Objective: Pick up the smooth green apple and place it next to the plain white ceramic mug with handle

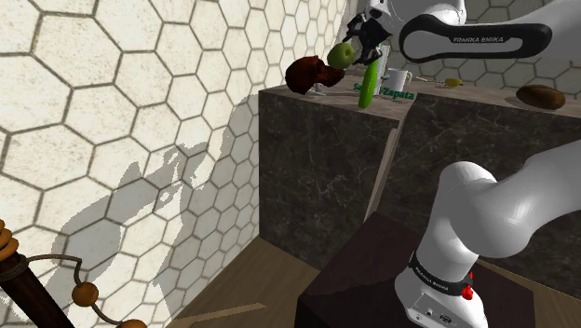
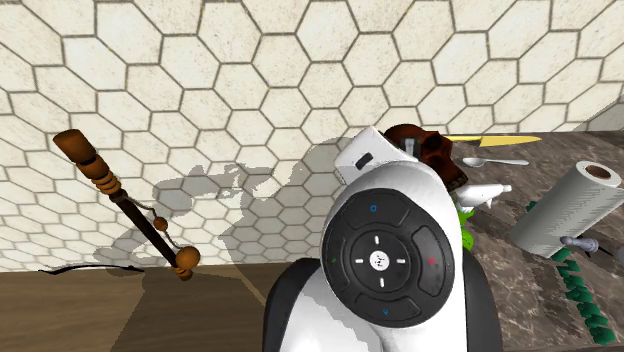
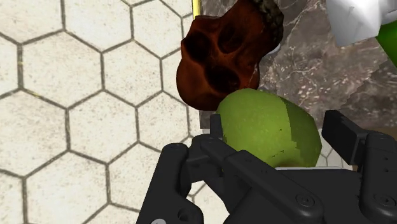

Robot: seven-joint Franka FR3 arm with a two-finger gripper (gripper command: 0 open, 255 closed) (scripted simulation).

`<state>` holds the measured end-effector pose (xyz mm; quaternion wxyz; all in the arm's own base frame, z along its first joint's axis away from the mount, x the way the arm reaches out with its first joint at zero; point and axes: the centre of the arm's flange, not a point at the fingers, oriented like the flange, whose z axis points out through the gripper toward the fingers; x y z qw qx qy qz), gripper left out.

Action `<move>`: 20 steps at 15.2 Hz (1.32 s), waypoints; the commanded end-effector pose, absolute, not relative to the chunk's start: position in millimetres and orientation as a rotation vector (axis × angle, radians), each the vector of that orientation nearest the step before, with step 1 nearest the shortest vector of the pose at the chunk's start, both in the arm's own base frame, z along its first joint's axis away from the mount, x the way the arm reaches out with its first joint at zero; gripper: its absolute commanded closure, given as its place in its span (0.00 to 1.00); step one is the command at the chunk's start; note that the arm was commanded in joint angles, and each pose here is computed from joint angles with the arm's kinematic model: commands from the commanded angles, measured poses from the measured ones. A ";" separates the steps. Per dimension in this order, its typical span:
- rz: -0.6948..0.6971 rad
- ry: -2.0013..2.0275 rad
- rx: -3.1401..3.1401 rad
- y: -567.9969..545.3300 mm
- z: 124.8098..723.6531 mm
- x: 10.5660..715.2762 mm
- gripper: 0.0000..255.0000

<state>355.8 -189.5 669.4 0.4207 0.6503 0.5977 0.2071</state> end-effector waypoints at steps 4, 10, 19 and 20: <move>0.519 1.498 1.630 -188.6 696.3 356.9 1.00; 0.519 1.498 1.630 -227.7 710.9 350.7 1.00; 0.519 1.498 1.630 -345.0 711.1 332.0 1.00; 0.519 1.498 1.630 -358.1 711.1 329.9 1.00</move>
